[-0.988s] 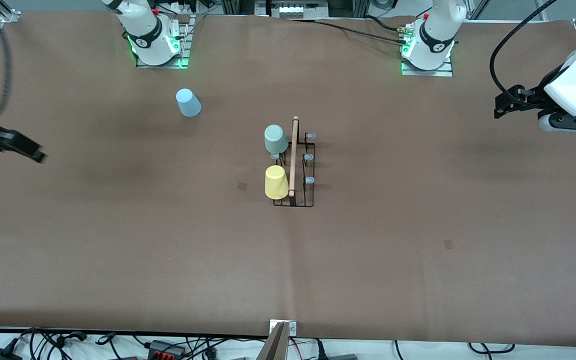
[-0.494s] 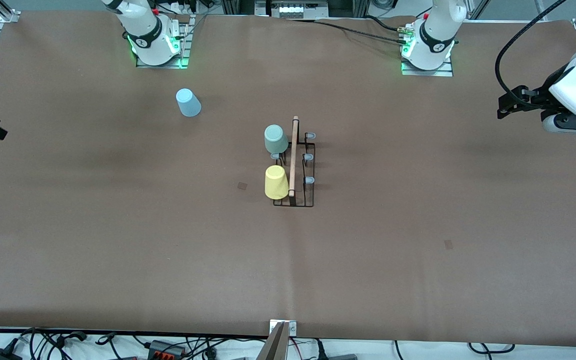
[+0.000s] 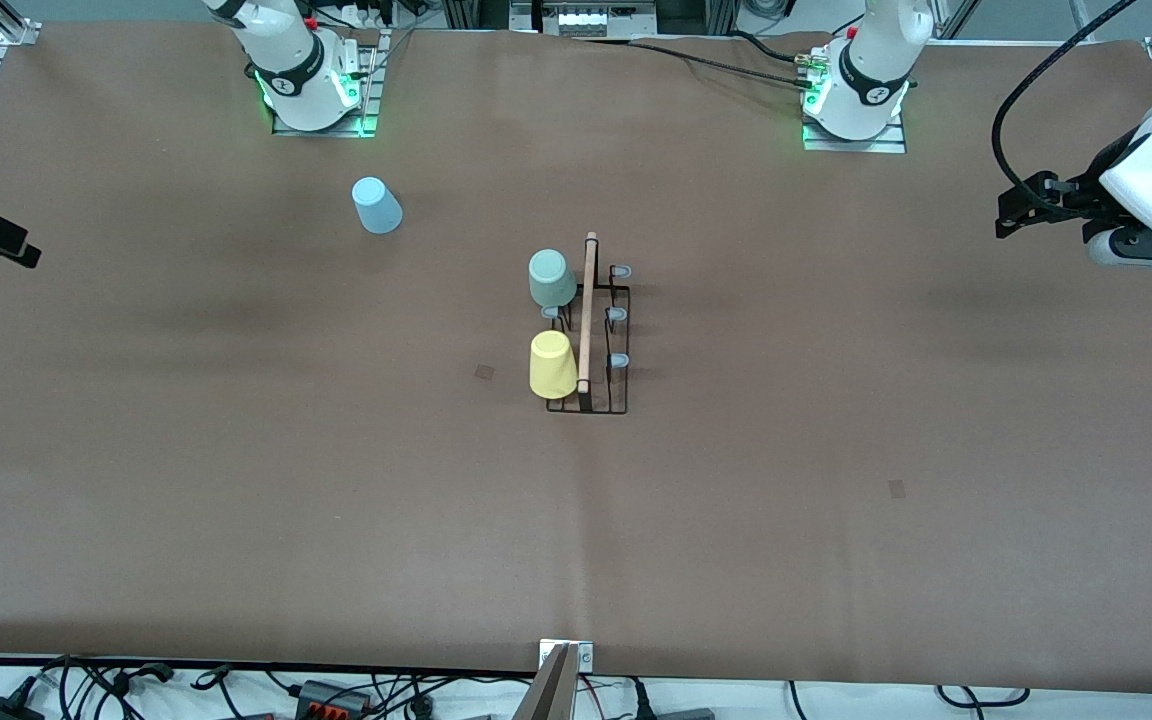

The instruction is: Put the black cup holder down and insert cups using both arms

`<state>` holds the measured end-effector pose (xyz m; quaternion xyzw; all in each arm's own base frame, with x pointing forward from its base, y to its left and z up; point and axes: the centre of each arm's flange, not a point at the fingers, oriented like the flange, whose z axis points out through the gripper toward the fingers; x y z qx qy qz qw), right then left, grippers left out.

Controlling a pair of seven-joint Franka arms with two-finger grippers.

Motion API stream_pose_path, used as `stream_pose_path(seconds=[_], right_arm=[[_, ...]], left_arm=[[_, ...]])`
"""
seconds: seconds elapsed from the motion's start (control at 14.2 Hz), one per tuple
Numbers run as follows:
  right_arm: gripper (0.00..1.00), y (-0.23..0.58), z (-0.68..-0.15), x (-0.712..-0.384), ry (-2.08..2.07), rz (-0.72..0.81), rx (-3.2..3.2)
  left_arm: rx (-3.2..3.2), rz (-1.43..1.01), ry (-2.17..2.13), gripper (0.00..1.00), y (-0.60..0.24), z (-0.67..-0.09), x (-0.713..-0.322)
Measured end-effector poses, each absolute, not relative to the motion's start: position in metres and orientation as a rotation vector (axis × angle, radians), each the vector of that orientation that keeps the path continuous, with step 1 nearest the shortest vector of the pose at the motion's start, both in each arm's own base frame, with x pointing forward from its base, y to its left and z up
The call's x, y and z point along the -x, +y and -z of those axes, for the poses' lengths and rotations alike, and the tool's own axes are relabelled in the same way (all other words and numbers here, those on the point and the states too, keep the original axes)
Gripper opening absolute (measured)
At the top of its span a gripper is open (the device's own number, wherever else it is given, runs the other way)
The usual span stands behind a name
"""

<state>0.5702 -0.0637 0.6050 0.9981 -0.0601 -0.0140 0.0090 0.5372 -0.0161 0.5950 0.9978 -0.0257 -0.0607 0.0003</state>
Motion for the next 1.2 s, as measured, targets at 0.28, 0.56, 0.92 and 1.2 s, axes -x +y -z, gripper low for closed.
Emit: stream_pose_path(seconds=[0.28,0.56,0.92,1.2], right_arm=[[1.00,-0.048,-0.604,-0.574,-0.137,0.033,-3.100],[1.00,-0.044,-0.604,-0.575,-0.132,0.022,-3.114],[1.00,-0.042,-0.604,-0.576,-0.135,0.023,-3.139],[1.00,-0.044,-0.602,-0.577,-0.140,0.029,-3.139]], left_arm=[[-3.134,0.191,-0.083,1.00,-0.017,-0.595,-0.537],[-3.133,0.191,-0.085,1.00,-0.018,-0.595,-0.537],[-3.133,0.191,-0.080,1.00,-0.016,-0.595,-0.537],[-3.134,0.190,-0.082,1.00,-0.017,-0.595,-0.537]])
